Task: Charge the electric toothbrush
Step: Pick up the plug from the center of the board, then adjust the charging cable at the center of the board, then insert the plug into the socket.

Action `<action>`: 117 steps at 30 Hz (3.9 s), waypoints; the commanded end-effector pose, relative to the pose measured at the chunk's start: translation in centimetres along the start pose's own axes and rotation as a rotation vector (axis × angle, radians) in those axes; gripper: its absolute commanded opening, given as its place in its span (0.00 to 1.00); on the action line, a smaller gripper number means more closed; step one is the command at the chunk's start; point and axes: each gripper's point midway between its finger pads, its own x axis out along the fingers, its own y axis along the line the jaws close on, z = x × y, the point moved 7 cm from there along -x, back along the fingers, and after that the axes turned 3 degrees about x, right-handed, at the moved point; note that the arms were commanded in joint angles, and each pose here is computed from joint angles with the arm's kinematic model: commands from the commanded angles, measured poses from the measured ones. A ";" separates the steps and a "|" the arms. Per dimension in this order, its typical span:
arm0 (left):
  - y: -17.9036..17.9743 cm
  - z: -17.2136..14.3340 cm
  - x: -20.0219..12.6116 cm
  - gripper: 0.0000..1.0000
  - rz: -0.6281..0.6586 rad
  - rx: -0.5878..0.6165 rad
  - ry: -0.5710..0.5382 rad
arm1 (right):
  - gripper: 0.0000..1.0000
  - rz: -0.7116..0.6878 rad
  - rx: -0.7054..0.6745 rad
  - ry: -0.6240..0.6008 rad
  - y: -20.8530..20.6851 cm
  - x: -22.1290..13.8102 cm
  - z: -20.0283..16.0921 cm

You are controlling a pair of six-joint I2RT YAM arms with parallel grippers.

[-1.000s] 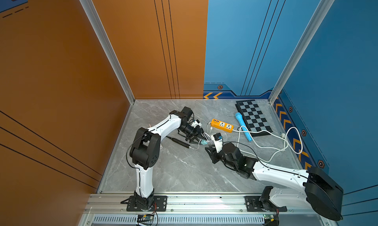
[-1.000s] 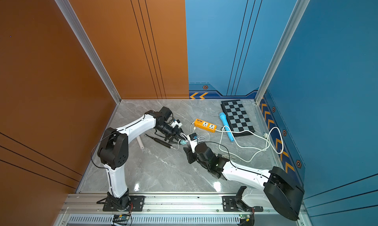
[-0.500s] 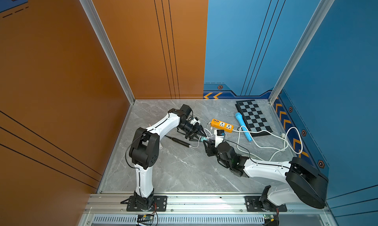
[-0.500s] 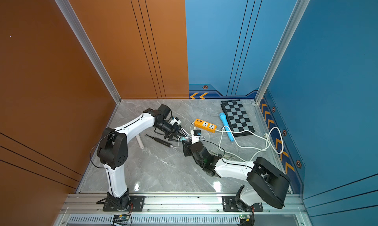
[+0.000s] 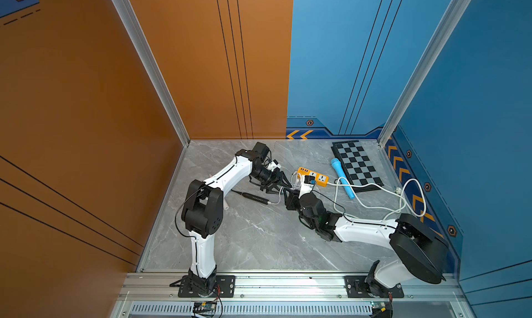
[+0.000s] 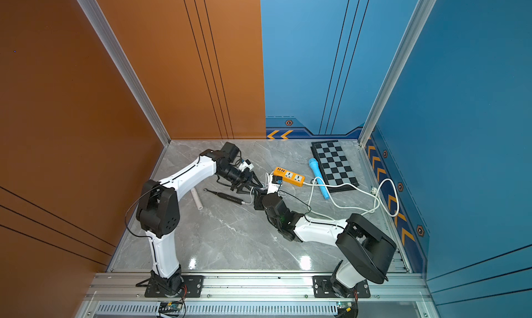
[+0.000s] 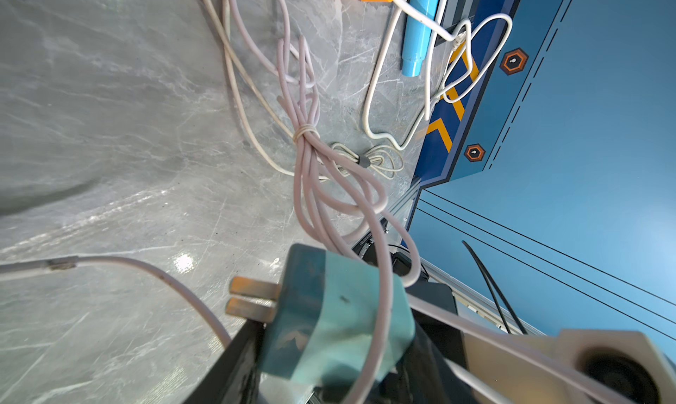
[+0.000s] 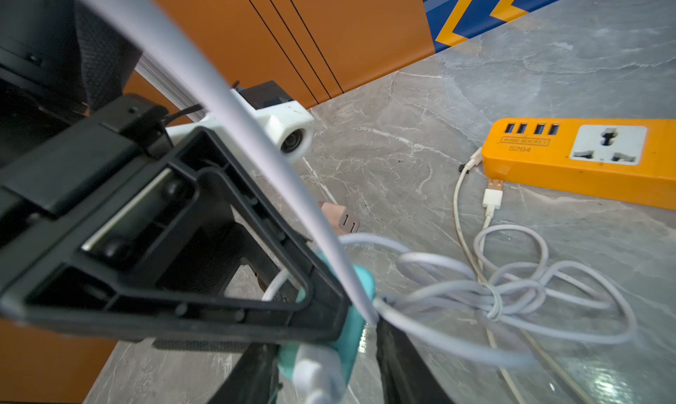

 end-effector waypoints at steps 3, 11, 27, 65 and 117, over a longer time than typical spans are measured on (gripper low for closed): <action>-1.8 -0.5 0.4 0.06 -0.041 0.033 0.025 | 0.45 0.026 0.065 -0.062 1.5 1.2 1.4; -0.3 0.4 -1.6 0.38 0.094 0.092 -0.096 | 0.23 -0.057 -0.133 0.059 0.4 0.6 1.3; 0.7 -1.3 -2.9 0.73 0.285 0.384 -0.152 | 0.27 0.093 -0.260 0.796 -3.5 -3.0 3.2; 6.1 -4.1 -5.9 0.00 0.739 0.243 -0.313 | 0.27 -0.243 -0.847 0.558 -9.8 0.4 15.8; 3.5 -3.0 -10.7 0.53 0.700 0.326 -0.464 | 0.31 0.166 -0.816 0.866 -19.2 10.9 10.7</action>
